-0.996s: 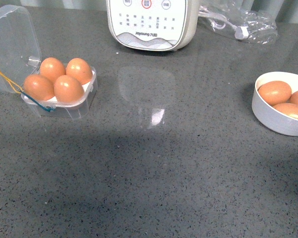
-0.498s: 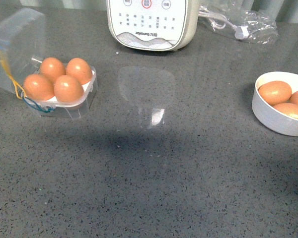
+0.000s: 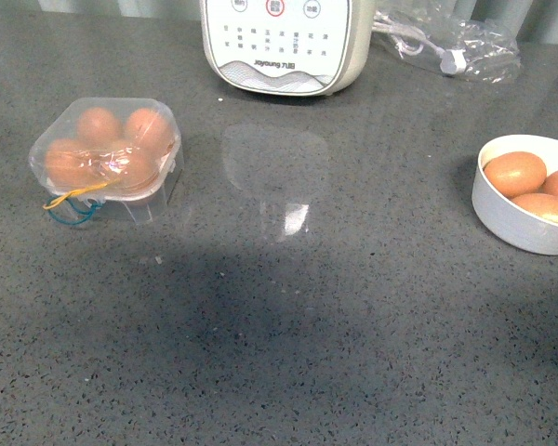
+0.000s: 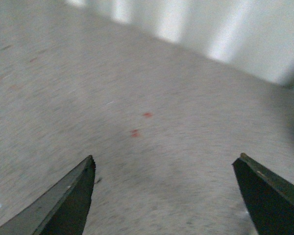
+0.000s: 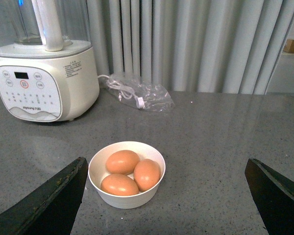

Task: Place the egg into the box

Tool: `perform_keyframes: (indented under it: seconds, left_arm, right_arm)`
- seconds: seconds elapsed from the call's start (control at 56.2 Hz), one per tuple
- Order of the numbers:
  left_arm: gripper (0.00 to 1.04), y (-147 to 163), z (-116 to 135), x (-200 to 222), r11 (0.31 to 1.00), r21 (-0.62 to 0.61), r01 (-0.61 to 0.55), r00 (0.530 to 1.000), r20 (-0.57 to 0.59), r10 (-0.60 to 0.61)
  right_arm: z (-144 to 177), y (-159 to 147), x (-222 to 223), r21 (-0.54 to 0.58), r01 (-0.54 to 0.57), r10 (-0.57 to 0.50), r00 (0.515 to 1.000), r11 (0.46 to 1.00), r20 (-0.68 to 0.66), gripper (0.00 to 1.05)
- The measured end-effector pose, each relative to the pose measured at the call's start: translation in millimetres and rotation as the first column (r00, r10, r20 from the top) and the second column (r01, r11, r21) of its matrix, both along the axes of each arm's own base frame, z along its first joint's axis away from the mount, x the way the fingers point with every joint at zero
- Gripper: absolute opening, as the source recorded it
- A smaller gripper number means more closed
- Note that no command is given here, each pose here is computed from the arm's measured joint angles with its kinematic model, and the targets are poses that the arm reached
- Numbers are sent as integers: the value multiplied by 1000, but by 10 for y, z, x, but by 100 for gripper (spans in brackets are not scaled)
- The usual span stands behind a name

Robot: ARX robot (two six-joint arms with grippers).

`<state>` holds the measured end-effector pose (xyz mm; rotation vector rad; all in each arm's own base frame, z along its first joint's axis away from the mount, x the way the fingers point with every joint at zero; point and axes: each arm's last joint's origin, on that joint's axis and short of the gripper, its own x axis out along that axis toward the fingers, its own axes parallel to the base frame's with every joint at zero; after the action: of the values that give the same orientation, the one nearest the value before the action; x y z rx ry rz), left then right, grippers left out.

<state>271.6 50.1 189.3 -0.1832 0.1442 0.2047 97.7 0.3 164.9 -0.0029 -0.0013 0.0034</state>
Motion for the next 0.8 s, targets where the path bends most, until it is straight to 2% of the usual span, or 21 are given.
perform_keyframes:
  seconds: [0.053, 0.107, 0.231, 0.338, 0.409, 0.8]
  left_arm:
    - [74, -69, -20, -105, 990, 66, 127, 989, 73, -132]
    - [66, -138, -25, -209, 977, 118, 176, 976, 109, -189]
    - [46, -225, -37, -409, 969, 164, 187, 970, 126, -208]
    - [19, -307, -102, -629, 967, 175, 188, 970, 120, -210]
    - [5, -336, -132, -734, 967, 177, 182, 972, 116, -204]
    - [4, -497, -286, -1081, 964, 183, 192, 971, 104, -213]
  right_arm:
    - [0, 0, 0, 0, 2, -2, 1000, 1000, 0, 97]
    - [0, 0, 0, 0, -1, 1, 1000, 1000, 0, 97]
    - [0, 0, 0, 0, 0, 0, 1000, 1000, 0, 97]
    - [0, -1, 0, 0, 0, 0, 1000, 1000, 0, 97]
    - [0, -1, 0, 0, 0, 0, 1000, 1000, 0, 97]
    - [0, -1, 0, 0, 0, 0, 1000, 1000, 0, 97]
